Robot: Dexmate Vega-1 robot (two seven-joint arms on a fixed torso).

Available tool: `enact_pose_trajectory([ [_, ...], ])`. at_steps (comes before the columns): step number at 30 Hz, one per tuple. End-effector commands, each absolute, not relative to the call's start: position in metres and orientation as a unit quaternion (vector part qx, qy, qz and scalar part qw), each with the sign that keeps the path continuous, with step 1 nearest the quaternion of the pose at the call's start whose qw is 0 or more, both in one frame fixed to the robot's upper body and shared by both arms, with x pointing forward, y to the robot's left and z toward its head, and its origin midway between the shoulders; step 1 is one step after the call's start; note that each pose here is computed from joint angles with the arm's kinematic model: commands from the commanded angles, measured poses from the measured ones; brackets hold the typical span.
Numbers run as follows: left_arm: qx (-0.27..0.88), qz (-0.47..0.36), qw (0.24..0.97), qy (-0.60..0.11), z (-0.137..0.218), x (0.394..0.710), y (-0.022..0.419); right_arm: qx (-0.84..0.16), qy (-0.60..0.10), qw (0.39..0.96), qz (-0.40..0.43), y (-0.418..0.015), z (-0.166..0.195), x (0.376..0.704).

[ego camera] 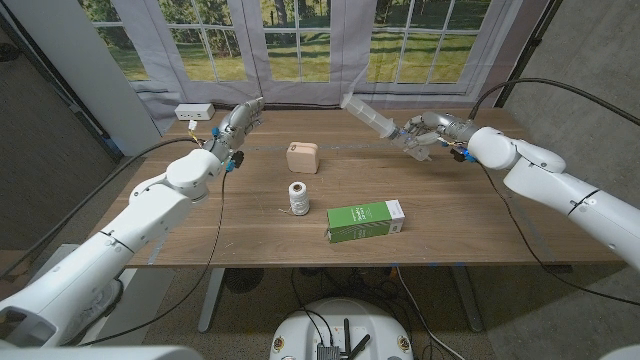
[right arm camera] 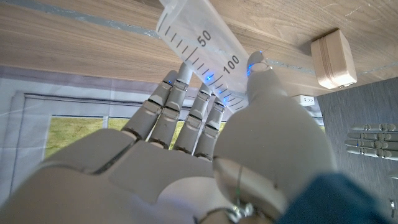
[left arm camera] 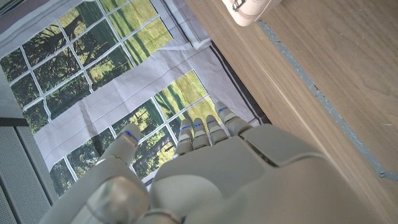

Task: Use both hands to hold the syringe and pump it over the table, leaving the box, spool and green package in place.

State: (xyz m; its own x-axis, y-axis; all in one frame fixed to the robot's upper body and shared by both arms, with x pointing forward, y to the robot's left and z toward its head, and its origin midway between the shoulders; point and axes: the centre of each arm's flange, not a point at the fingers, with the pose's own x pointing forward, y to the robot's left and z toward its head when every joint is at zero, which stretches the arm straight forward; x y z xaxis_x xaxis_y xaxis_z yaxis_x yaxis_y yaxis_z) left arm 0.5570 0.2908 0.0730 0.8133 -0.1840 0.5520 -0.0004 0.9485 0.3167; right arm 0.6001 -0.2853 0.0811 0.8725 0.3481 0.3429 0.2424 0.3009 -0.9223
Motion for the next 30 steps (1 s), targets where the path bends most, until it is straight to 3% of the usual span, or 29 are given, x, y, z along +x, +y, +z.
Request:
enact_pose_trajectory([
  [1, 0.217, -0.06, 0.926, -0.302, 0.104, 0.538, 0.282, -0.552, -0.249, 0.796, 0.028, -0.271, 0.07, 0.604],
  [30, 0.325, -0.091, 0.879, -0.335, 0.165, 0.505, 0.265, -0.551, -0.253, 0.795, 0.011, -0.256, 0.053, 0.605],
])
